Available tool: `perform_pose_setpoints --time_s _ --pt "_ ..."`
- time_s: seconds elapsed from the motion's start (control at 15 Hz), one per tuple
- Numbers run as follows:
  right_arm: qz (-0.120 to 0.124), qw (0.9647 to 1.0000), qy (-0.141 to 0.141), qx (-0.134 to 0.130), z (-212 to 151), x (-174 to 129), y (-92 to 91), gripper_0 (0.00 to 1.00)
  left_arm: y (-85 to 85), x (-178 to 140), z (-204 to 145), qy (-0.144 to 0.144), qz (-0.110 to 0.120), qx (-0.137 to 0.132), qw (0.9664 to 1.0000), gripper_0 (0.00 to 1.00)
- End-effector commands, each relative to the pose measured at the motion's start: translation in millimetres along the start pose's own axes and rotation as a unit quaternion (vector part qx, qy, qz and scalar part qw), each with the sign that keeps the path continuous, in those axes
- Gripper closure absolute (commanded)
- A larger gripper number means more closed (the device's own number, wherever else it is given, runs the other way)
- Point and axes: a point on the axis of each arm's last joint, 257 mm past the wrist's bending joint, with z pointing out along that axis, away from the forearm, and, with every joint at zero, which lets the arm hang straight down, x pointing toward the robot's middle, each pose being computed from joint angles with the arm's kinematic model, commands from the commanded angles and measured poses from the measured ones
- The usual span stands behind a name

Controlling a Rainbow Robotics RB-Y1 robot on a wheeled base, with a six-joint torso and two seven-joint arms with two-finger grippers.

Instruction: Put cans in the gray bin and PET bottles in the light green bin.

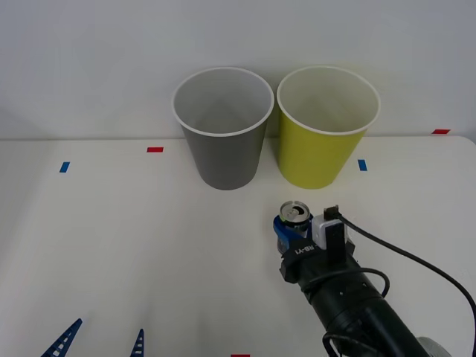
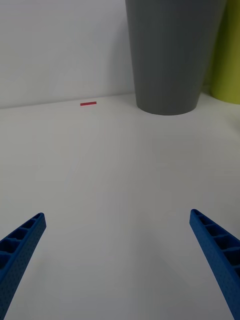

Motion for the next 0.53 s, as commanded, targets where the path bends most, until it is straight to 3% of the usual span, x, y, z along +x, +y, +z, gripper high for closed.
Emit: perform_pose_setpoints --time_s 0.07,0.33,0.53 --pt "-0.005 0.9996 0.026 -0.009 -1 -31 4.8 0.99 0.0 0 0 0.0 0.0 0.0 1.0 0.0" --pt "-0.019 0.9986 0.042 -0.026 0 -77 16.0 1.0 0.0 0 0 0.0 0.0 0.0 1.0 0.0" --pt "-0.035 0.9981 0.024 -0.044 6 -110 26.5 1.0 0.0 0 0 0.0 0.0 0.0 1.0 0.0"
